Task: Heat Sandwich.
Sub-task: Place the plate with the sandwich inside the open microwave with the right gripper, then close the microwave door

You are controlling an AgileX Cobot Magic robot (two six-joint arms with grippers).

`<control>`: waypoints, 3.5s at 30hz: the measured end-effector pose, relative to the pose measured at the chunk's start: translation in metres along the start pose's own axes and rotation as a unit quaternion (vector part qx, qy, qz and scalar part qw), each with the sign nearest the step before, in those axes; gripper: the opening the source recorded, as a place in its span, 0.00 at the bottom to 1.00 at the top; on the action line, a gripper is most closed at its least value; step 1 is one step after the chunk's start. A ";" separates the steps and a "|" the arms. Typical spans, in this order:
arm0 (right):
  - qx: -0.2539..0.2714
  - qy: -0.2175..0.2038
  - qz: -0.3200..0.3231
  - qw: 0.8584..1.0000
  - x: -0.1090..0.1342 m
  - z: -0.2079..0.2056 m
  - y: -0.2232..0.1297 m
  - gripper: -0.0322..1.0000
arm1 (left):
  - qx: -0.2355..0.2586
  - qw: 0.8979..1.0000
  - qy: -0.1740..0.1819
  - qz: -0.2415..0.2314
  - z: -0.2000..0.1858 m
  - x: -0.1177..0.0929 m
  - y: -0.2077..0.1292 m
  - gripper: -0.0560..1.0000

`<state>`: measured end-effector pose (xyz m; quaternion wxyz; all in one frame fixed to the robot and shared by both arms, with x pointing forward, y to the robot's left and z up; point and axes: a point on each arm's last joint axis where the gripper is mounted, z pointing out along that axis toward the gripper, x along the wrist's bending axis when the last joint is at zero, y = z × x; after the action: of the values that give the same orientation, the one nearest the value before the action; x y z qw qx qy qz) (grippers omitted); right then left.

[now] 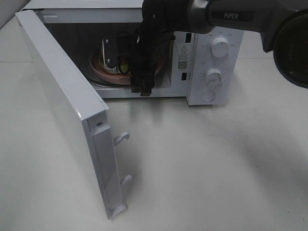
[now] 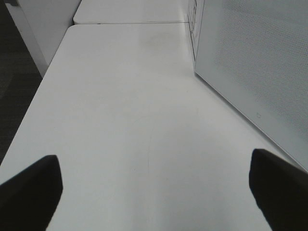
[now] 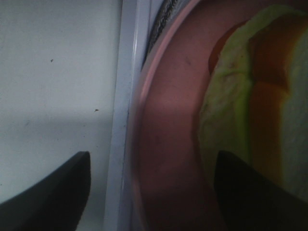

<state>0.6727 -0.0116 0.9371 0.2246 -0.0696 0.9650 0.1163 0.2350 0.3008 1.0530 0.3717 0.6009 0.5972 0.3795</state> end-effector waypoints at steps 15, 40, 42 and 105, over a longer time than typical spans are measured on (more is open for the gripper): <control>-0.008 -0.014 0.021 1.000 0.010 -0.036 -0.005 0.78 | 0.000 1.000 0.000 0.000 0.000 0.000 0.000 0.99; -0.014 -0.020 0.046 0.999 0.071 -0.107 -0.035 0.83 | 0.000 1.000 0.000 0.000 0.000 0.000 0.000 0.99; -0.013 -0.019 0.047 0.999 0.074 -0.109 -0.036 0.83 | 0.000 1.000 0.000 0.000 0.000 0.000 0.000 0.99; -0.006 -0.007 0.469 0.883 0.247 -0.317 -0.122 0.77 | 0.000 1.000 0.000 0.000 0.000 0.000 0.000 0.99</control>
<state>0.3437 -0.2307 1.0788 0.1499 0.3904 0.8827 0.2145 0.2350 0.3008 1.0530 0.3717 0.6009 0.5972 0.3795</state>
